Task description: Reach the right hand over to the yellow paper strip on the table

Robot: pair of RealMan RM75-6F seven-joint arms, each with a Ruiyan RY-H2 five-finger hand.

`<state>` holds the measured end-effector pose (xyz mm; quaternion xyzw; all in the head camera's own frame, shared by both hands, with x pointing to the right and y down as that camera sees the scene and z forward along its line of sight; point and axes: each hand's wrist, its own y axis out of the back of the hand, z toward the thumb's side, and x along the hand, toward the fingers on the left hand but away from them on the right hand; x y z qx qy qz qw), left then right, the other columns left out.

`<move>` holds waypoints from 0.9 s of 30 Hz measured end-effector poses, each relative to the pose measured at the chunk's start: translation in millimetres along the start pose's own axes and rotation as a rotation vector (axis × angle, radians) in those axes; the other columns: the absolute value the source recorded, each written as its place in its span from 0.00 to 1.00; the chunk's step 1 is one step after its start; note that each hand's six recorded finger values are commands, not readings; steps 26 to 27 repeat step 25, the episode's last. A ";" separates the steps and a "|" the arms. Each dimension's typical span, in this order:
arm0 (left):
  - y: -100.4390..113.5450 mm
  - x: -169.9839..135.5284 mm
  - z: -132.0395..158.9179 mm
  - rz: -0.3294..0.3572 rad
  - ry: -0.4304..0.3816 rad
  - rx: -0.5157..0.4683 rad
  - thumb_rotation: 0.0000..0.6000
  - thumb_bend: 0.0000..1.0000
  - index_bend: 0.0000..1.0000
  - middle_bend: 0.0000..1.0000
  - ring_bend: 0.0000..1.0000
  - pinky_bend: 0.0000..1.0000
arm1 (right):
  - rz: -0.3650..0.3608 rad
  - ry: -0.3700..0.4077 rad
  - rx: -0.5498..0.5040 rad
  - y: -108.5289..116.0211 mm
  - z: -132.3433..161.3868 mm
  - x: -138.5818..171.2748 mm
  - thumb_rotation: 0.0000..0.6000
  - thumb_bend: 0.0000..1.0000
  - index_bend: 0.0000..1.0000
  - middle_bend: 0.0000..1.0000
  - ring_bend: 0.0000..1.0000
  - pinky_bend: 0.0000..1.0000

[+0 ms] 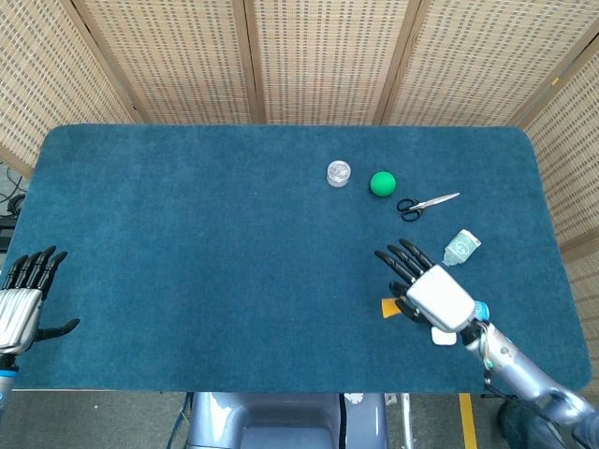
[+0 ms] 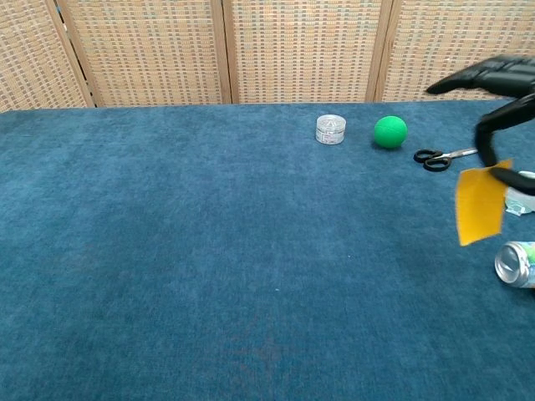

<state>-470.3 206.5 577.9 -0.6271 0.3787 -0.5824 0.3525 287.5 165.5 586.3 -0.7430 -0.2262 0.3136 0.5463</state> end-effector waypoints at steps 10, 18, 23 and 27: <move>4.7 -2.6 -1.2 0.010 -0.006 -0.017 1.00 0.00 0.00 0.00 0.00 0.00 | -0.149 -0.171 0.032 29.7 -23.0 47.9 1.00 0.16 0.07 0.00 0.00 0.00; 7.6 -4.7 -2.2 0.015 -0.010 -0.026 1.00 0.00 0.00 0.00 0.00 0.00 | -0.175 -0.438 -0.073 35.6 -50.0 82.6 1.00 0.05 0.06 0.00 0.00 0.00; 10.7 -7.1 -2.2 0.026 -0.014 -0.030 1.00 0.00 0.00 0.00 0.00 0.00 | -0.186 -0.491 -0.120 35.8 -47.6 95.2 1.00 0.05 0.06 0.00 0.00 0.00; 12.0 -8.8 -1.7 0.032 -0.017 -0.031 1.00 0.00 0.00 0.00 0.00 0.00 | -0.189 -0.504 -0.131 36.0 -46.1 98.4 1.00 0.05 0.06 0.00 0.00 0.00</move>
